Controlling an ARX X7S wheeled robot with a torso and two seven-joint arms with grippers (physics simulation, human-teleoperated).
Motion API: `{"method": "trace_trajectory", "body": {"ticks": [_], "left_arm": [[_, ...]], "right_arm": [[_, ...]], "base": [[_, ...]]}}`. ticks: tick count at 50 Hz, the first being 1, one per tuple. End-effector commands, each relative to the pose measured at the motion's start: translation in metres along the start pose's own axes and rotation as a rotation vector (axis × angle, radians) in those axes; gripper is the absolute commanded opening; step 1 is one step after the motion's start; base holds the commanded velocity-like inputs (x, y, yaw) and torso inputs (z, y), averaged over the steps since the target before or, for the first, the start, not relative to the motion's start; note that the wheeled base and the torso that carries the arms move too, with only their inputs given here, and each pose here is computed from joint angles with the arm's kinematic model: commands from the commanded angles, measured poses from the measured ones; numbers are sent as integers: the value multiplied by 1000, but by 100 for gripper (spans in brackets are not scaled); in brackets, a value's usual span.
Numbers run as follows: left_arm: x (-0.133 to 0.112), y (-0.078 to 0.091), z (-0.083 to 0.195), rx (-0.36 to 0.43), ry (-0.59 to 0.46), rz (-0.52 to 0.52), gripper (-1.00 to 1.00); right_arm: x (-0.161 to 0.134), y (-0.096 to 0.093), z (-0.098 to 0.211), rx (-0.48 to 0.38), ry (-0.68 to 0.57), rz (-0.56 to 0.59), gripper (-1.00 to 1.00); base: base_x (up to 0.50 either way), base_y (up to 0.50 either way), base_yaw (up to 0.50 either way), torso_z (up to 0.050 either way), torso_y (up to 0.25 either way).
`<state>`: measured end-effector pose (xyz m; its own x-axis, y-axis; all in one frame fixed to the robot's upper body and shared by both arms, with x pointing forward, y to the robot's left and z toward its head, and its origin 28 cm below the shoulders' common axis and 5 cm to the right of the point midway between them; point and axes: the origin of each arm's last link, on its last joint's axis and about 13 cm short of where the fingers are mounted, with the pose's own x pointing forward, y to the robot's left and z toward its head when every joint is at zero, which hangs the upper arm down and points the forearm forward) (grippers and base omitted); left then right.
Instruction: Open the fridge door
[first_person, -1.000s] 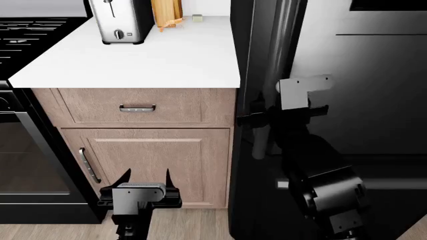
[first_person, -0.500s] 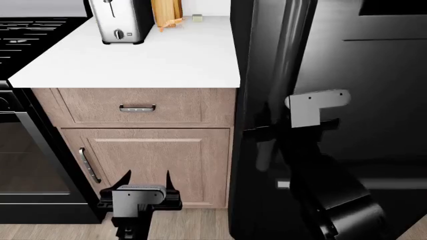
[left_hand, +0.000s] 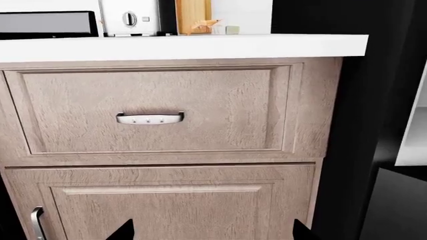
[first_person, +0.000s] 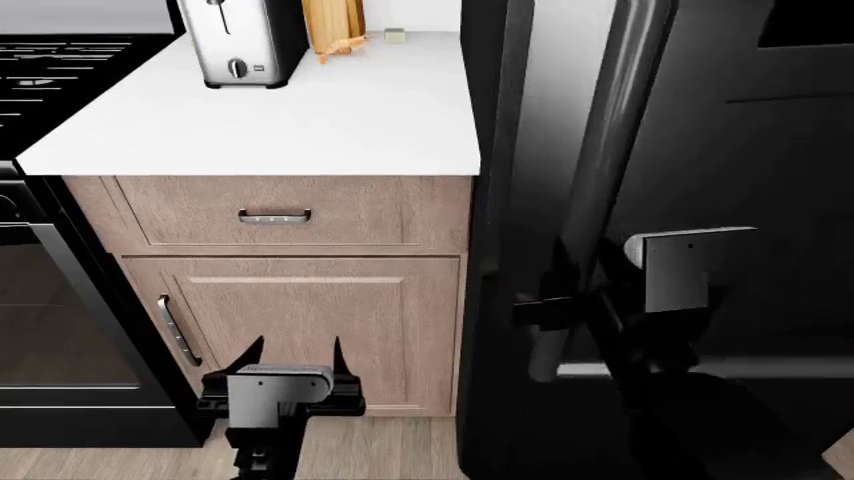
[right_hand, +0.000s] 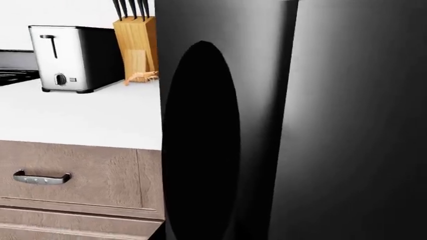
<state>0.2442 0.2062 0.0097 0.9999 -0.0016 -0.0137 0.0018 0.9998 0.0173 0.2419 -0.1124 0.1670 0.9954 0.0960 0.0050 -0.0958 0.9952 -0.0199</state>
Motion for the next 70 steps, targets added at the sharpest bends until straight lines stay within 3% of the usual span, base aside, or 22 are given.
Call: {"method": "trace_trajectory", "body": {"ticks": [1,14,29,37,38,48,56,70], "left_arm": [[4,0,0,7,2,0,100],[5,0,0,6,1,0,100],[-3,-1,-1,6,-1,-4,100],[-6,-1,-1,7,-1,-6,100],[-5,-1,-1,7,-1,-6,100],[4,0,1,8,0,-8,100],[-2,-1,0,11,-1,-9,100],[-11,-1,-1,10,-2,-9,100]], "right_arm": [[-31,-5,18,15,-139,6,-100],[-69,-22,25,5,-156,-74,-100],[-96,-26,30,-1,-167,-94,-100],[-90,-23,29,-11,-160,-78,-100],[-90,-23,28,-11,-160,-80,100],[-88,-23,18,4,-170,-96,100],[-105,-27,25,11,-284,-145,100],[-109,-16,42,-58,-415,-26,100]], "base": [[0,0,3,0,0],[0,0,0,2,5],[0,0,0,2,5],[0,0,0,1,4],[0,0,0,0,12],[0,0,0,0,0],[0,0,0,1,0],[0,0,0,0,0]]}}
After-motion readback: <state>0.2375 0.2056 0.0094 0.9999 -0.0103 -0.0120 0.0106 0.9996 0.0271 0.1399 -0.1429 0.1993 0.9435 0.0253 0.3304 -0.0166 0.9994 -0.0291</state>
